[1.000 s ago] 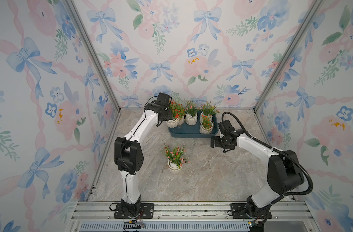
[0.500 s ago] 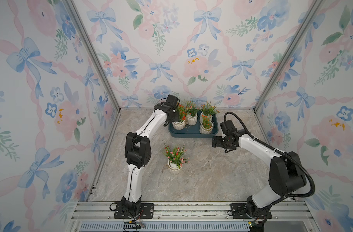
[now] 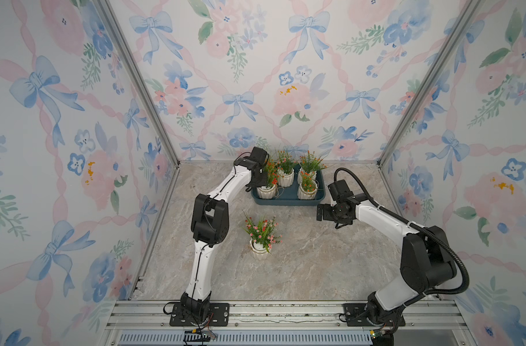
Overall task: Put the potted gypsophila into the storage box
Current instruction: Place the baby's breath potted plant at the storage box.
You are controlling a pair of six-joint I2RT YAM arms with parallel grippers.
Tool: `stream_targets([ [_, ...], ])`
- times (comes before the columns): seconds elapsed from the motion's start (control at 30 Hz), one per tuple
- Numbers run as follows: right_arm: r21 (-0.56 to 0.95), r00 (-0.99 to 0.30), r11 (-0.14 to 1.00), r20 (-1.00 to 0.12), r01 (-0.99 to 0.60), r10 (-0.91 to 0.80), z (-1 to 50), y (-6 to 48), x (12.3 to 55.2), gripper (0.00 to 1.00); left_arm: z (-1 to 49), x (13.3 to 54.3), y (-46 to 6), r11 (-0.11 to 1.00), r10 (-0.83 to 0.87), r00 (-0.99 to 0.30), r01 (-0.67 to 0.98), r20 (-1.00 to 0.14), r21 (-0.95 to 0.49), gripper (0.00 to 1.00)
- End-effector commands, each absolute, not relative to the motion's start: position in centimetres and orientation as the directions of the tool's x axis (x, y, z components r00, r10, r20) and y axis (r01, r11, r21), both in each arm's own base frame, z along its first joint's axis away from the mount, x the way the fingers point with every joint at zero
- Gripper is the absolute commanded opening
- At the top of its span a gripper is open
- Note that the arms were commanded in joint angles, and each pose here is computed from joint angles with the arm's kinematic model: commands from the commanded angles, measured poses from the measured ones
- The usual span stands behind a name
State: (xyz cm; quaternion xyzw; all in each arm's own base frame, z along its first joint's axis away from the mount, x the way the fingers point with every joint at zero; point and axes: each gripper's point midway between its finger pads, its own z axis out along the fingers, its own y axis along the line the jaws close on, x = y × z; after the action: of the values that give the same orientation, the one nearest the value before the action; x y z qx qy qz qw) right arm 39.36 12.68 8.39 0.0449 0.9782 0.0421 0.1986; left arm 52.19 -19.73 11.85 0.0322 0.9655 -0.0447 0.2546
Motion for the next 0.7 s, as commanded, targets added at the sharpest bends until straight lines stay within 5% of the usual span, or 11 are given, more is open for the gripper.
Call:
stream_targets([
  [0.0,0.088,-0.929,0.993,-0.354,0.081,0.107,7.5,12.1,38.6,1.0,12.5,53.4,-20.1,0.993,0.043,-0.845,0.096,-0.533,-0.072,0.0],
  [0.67,0.091,-0.933,0.992,-0.343,0.082,0.109,7.0,11.9,38.8,1.0,9.6,53.7,-19.3,0.996,0.033,-0.871,0.07,-0.491,-0.056,0.0],
])
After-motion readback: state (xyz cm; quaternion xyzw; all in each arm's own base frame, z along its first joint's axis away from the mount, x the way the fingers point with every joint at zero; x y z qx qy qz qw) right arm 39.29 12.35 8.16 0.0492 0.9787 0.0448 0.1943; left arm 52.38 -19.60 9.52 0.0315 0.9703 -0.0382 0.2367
